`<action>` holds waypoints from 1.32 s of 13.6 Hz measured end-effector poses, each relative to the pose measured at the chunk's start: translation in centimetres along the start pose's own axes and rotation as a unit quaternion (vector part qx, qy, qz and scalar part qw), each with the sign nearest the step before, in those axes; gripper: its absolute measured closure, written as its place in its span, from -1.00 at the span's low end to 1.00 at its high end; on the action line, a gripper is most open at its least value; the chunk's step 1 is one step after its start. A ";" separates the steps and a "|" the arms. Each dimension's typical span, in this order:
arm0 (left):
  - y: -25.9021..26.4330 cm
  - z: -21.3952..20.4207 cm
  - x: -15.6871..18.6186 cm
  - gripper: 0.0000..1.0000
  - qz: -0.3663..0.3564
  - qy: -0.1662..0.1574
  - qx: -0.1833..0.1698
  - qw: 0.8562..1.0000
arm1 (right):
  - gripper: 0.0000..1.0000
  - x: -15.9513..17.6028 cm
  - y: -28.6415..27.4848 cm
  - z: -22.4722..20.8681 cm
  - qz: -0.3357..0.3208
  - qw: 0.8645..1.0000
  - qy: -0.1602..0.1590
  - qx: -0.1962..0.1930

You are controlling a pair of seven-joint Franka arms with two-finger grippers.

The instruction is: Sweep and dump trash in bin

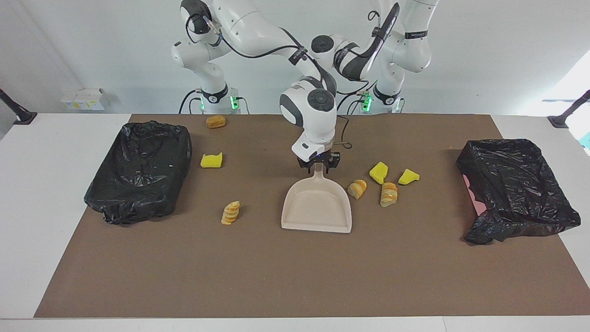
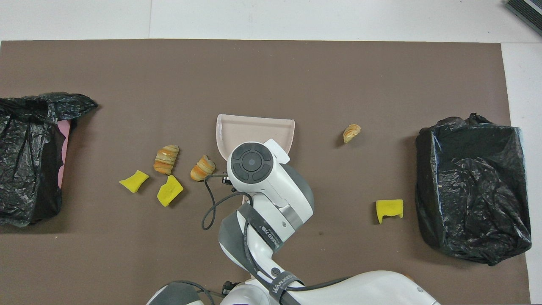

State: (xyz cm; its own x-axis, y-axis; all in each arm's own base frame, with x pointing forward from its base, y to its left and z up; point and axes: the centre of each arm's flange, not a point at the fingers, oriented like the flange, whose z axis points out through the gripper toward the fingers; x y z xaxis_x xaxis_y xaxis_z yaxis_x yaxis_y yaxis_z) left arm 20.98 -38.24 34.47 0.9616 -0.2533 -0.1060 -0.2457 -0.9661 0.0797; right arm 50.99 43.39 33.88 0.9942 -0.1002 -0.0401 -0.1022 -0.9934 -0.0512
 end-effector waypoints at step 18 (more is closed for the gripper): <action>-11.5 -6.4 8.2 0.46 -0.161 -0.075 -0.003 0.984 | 0.37 7.2 16.0 -9.7 -0.474 0.879 -0.045 -0.017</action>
State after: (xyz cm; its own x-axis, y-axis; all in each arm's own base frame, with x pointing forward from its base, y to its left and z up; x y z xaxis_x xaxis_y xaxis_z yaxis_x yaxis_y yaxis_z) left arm 32.49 -28.88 39.00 0.9605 0.0603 -0.2717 0.0694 -0.9973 0.0238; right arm 56.88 26.26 42.42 0.6248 0.7773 -0.0737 0.7738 -0.6291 -0.0738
